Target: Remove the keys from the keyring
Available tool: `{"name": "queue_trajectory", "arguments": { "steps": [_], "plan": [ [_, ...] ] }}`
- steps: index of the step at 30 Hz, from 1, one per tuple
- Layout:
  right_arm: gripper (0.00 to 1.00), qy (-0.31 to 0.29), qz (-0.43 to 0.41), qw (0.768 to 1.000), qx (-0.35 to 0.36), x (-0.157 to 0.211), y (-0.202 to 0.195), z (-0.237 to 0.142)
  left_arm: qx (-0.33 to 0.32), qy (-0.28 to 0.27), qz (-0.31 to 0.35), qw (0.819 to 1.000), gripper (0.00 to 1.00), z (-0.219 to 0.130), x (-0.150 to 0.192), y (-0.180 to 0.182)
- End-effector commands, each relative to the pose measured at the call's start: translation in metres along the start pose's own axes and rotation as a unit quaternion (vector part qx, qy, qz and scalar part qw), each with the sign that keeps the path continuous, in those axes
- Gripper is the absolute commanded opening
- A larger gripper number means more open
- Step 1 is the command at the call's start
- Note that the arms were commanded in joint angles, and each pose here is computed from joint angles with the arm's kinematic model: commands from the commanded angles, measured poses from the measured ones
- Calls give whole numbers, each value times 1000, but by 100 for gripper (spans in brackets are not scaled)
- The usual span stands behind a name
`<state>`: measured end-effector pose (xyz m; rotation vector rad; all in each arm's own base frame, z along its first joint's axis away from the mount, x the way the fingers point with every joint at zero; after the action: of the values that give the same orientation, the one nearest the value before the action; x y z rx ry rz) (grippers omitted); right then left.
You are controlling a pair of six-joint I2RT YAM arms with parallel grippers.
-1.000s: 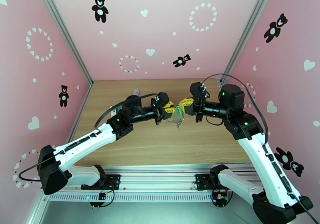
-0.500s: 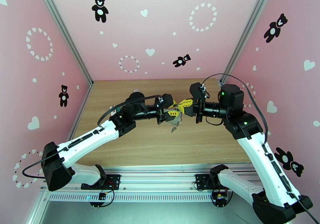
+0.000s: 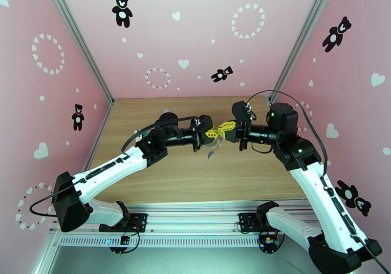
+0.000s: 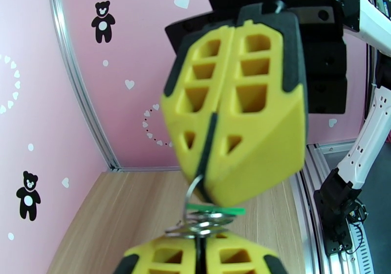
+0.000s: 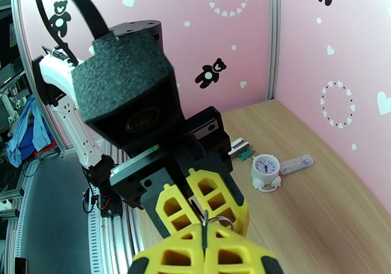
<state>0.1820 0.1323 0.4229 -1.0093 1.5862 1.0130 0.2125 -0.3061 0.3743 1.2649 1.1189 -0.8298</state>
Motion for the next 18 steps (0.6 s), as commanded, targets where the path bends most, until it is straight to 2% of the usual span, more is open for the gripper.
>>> {"name": "queue_trajectory", "arguments": {
  "steps": [1,9,18],
  "plan": [
    [0,-7,-28,1000,4,-6,6,-5,-10,-19,-10,1000,0,-3,-6,5],
    [0,8,-72,997,27,4,12,-10,15,-26,-85,996,0,-5,-13,6],
    [0,33,-120,992,32,13,24,-9,33,-40,-171,984,0,-8,-20,8]
  ]
}}
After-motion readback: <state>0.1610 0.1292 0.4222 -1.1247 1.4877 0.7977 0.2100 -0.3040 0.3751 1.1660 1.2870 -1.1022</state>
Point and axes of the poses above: each hand's point on the last joint's axis, 136 mm out from that joint toward the fingers, its own z axis out along the fingers, its own y axis along the line the jaws close on, x = y × z, the point moved 9 cm from there along -z, back along the fingers, and after that the axes turned 6 degrees about z, right-handed, at the moved point
